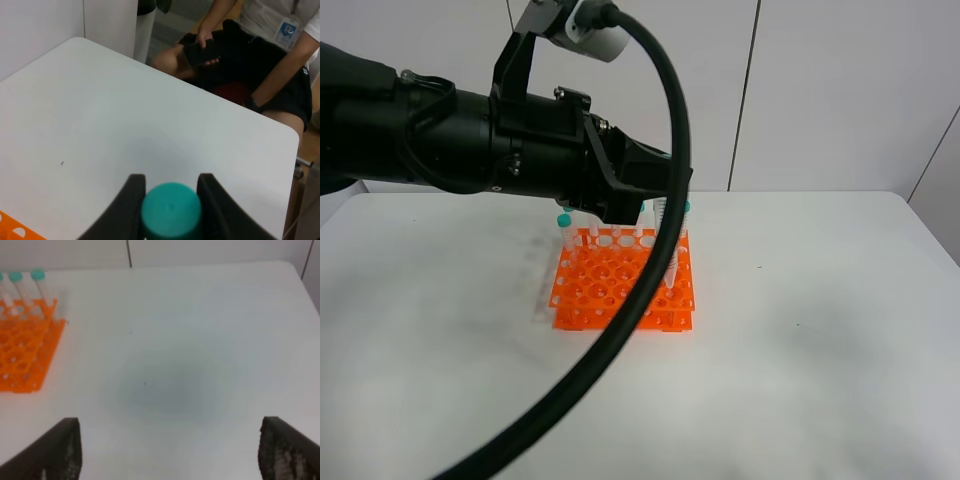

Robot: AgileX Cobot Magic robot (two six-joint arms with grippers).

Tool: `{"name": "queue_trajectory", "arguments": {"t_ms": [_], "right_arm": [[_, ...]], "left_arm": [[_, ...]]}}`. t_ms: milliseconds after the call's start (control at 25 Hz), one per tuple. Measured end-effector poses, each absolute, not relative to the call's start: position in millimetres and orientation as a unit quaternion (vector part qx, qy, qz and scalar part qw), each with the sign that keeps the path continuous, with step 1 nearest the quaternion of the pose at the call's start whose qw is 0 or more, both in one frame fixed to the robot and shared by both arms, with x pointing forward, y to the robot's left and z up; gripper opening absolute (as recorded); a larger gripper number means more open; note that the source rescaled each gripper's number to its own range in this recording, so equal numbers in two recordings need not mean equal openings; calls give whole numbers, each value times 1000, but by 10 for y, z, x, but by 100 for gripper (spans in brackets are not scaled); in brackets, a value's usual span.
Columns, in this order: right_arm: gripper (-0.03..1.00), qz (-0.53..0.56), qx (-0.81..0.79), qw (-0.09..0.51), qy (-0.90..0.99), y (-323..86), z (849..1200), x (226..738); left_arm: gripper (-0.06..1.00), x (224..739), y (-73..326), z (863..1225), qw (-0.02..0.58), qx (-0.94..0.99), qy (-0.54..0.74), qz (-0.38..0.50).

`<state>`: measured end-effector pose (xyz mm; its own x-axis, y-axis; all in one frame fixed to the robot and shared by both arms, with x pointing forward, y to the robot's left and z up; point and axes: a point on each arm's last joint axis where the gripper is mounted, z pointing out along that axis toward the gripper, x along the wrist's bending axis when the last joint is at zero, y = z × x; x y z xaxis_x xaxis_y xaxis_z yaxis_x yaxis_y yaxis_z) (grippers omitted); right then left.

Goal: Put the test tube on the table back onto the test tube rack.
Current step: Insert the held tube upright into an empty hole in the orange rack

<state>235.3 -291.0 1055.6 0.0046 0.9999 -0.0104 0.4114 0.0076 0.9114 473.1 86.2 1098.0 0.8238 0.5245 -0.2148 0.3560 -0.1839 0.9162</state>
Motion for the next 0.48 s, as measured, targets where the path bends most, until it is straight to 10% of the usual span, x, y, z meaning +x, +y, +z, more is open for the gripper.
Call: {"name": "queue_trajectory", "arguments": {"t_ms": [480], "right_arm": [[93,384,603,379,588,-2908,10544,2355]], "left_arm": [[0,4732,862,10980,570,767,285,76]]}}
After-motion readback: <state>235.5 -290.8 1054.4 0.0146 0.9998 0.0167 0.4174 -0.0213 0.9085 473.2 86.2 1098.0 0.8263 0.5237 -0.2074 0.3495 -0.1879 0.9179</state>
